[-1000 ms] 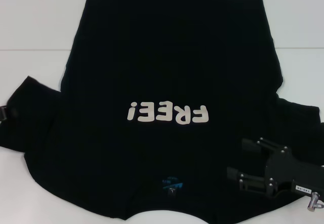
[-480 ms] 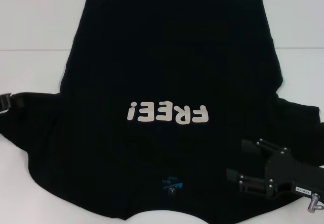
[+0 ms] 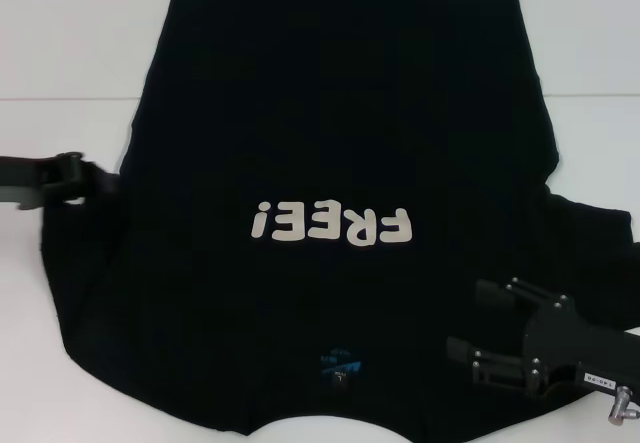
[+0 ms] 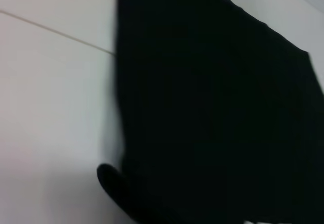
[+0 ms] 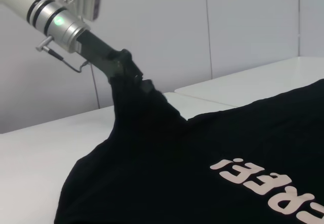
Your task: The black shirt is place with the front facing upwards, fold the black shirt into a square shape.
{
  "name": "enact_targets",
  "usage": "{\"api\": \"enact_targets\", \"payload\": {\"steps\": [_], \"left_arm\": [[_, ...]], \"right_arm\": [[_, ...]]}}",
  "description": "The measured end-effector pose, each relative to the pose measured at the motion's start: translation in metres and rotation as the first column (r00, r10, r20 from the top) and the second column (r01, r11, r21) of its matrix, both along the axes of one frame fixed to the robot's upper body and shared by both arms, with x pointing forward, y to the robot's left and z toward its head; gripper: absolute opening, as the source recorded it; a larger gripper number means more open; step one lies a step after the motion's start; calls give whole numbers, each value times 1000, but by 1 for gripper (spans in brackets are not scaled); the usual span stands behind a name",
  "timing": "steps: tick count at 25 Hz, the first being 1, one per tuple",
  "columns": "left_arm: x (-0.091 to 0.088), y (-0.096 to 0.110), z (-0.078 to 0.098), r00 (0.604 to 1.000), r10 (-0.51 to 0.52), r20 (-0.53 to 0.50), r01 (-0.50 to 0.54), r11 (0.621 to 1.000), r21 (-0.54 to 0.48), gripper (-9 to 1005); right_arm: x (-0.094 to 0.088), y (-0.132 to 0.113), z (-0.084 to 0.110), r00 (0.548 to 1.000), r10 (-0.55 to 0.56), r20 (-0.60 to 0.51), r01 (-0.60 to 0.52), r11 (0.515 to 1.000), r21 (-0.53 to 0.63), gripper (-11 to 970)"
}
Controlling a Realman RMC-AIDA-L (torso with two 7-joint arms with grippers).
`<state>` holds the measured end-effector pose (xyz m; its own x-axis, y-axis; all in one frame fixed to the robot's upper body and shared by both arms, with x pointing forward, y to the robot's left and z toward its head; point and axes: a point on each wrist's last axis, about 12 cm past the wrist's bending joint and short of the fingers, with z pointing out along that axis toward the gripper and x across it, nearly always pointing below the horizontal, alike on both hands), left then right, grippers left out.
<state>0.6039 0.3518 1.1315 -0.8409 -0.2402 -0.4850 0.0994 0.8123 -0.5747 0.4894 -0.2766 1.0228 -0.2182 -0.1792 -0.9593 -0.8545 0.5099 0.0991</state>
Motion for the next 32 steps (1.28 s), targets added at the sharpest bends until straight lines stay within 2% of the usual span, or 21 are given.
{"api": "enact_targets", "payload": {"steps": [5,16,19,24,28,32], "left_arm": [[3,-23,-3,999,-37,-19,36,998,-59,66],[1,-46,-37,998,5,-63,-14,990,-142,85],[-1,-49,-43,999,17,-45,-24,987,-161,160],[-9,-53,-52,998,60,-2,-58,959,-278,284],[-15,-56,-57,997,76,0,-72,940,-335,445],[-18,-58,-64,996,88,-17,-88,936,-340,619]], "right_arm": [[-1,0,0,1000,3,0,-3,1000,4,896],[-1,0,1,1000,6,3,-6,1000,8,896],[-1,0,1,1000,7,3,-7,1000,8,896],[-1,0,1,1000,3,4,-3,1000,9,896],[-1,-1,1,1000,1,4,-1,1000,9,896],[-1,-1,1,1000,0,4,0,1000,10,896]]}}
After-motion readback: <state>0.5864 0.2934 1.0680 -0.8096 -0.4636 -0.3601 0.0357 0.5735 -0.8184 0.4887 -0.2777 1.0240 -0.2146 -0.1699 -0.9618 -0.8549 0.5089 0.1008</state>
